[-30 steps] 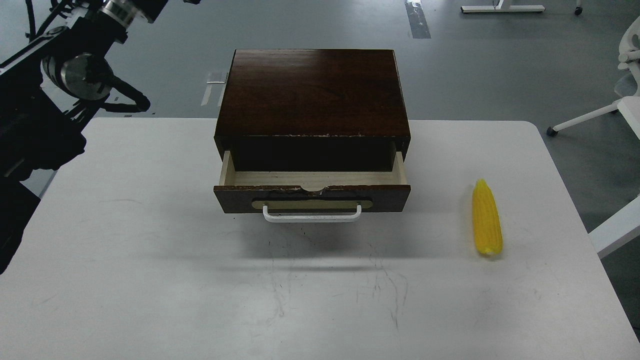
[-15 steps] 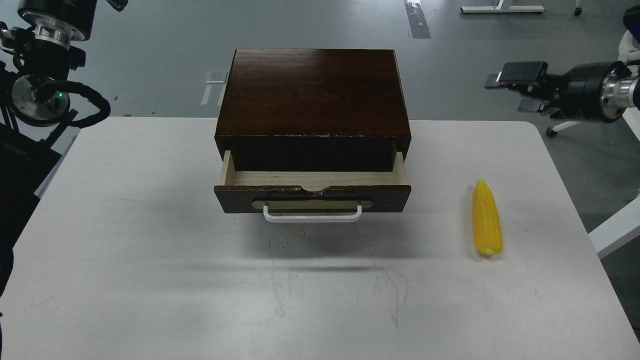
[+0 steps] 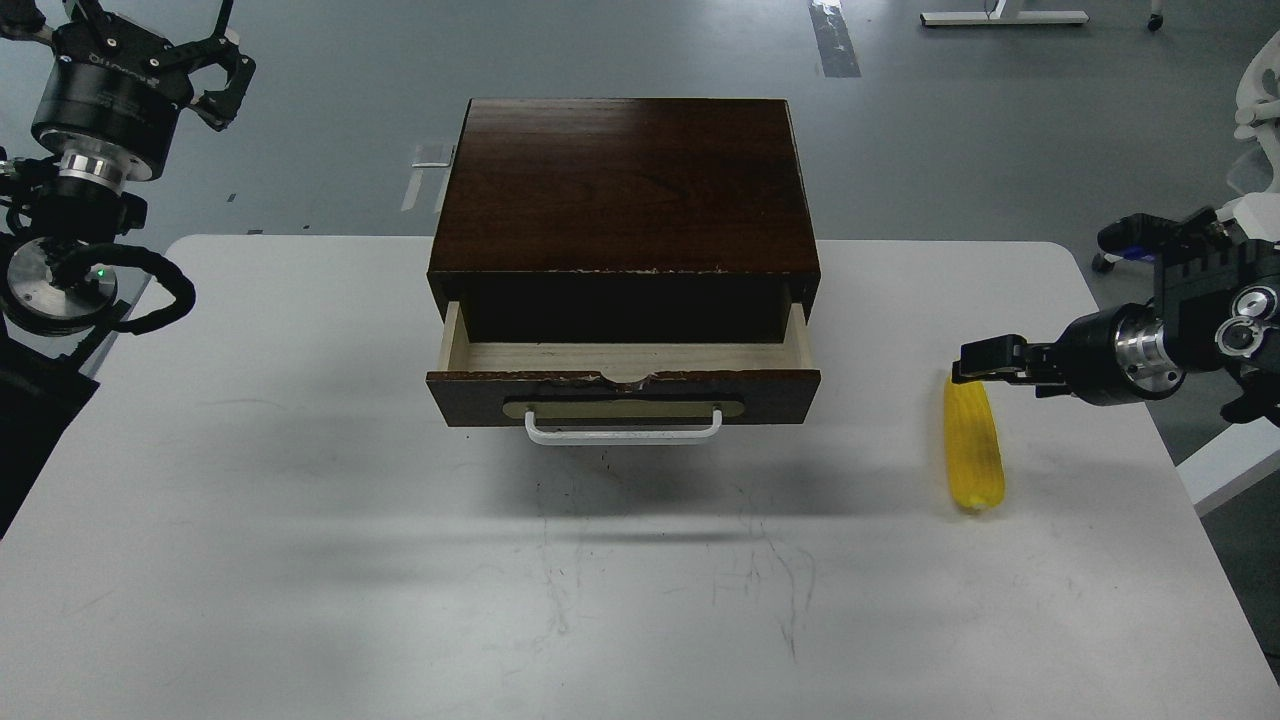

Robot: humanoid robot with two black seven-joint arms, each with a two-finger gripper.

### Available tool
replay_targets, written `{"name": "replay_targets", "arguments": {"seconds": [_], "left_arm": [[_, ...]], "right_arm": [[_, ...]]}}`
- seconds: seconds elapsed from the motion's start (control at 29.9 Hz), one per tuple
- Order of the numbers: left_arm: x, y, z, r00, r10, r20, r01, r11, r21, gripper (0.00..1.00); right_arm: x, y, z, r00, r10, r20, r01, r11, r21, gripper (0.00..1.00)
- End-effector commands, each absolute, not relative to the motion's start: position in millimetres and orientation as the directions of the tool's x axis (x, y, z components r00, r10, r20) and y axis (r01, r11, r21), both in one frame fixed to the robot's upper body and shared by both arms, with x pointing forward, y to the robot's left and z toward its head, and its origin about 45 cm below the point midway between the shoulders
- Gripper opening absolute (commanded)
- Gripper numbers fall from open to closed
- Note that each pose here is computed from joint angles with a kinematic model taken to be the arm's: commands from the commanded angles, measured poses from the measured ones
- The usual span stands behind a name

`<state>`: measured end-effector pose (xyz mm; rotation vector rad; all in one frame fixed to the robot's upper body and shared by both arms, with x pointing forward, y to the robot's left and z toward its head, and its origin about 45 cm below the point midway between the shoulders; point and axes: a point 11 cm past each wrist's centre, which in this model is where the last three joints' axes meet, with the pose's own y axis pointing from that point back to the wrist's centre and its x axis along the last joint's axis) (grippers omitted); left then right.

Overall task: Put corn in drawer with both arms
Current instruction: 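Reach the right gripper down and grasp the yellow corn cob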

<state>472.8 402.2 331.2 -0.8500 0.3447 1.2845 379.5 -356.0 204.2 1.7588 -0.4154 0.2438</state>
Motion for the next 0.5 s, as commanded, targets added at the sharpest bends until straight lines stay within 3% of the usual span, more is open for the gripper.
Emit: {"name": "replay_targets", "arguments": {"seconds": [0.0, 0.37, 0.47], "left_arm": [[471, 404, 327, 0.277, 0.696, -0.662, -0.935, 0.038, -0.352, 0.98], [468, 411, 325, 0.263, 0.705, -0.658, -0.939, 0.029, -0.344, 0.98], [467, 414, 326, 0.26, 0.71, -0.654, -0.938, 0.025, -0.345, 0.98]], "right_arm": [[382, -350, 192, 0.92, -0.133, 0.367, -0.387, -0.178, 0.905, 0.96], [369, -361, 169, 0.934, -0.138, 0.33, -0.347, -0.126, 0.93, 0.91], [371, -367, 163, 0.932, -0.15, 0.329, -0.346, -0.104, 0.933, 0.83]]}}
